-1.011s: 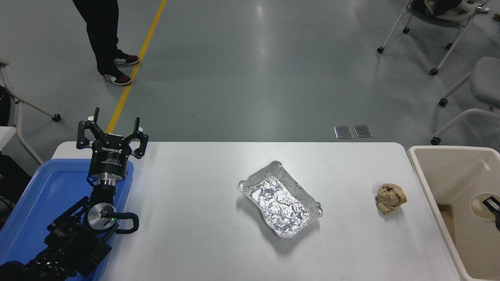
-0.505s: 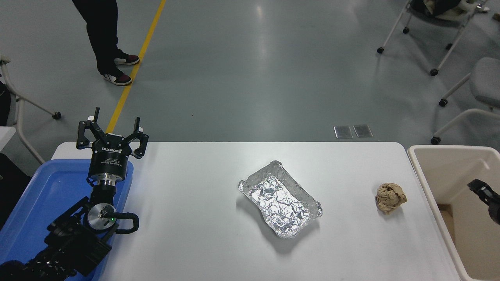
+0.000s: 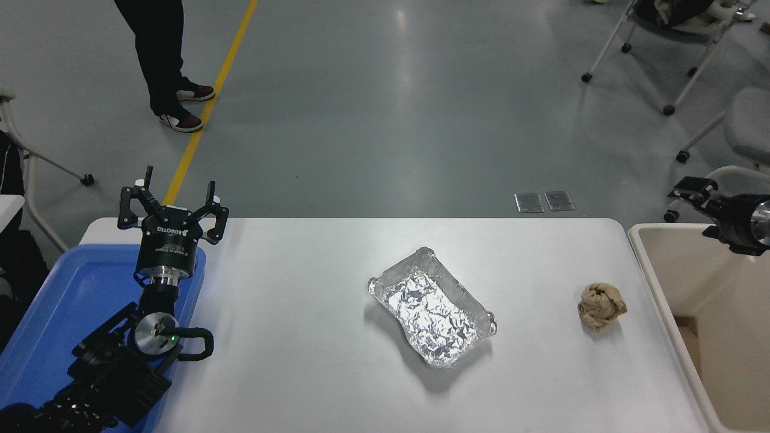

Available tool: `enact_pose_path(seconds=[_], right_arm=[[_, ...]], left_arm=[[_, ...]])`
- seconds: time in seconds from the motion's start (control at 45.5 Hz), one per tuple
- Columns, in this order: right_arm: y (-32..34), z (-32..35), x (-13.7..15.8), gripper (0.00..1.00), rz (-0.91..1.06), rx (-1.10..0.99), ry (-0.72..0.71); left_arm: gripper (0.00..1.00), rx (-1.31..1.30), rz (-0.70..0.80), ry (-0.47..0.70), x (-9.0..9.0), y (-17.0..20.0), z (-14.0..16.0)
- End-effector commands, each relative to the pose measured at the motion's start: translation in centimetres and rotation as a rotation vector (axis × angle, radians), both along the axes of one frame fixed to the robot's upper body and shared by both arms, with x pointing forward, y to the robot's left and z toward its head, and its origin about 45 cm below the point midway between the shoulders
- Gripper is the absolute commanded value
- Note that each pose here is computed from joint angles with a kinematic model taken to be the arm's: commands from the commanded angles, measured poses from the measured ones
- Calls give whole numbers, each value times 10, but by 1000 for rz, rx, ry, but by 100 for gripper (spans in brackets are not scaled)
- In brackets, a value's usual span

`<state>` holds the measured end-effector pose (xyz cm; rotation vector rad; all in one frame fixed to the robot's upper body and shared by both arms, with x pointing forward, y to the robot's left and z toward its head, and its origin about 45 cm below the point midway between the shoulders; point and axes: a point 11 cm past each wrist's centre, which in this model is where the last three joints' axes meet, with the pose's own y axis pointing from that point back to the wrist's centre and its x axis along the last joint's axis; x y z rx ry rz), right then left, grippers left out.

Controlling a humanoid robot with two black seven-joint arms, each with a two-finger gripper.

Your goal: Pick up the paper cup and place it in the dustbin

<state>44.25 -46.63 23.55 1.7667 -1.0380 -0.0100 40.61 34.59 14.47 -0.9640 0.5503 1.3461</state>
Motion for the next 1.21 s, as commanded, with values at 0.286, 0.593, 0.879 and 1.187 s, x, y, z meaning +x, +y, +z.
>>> enact_pose_path(seconds=[0.286,0.593,0.879,1.187], right_arm=[[189,114,-97,100,735,-59,313],[214,168,-141,100,845,-176,386],[211,181,-138,100,829,-246,360],[217,186,-137,100,818,-245,351]], left_arm=[[99,1,0,1,0,0,0],[99,0,2,3,0,0,-1],[99,-1,2,3,-1,1,-1],[99,0,2,4,-1,0,-1]])
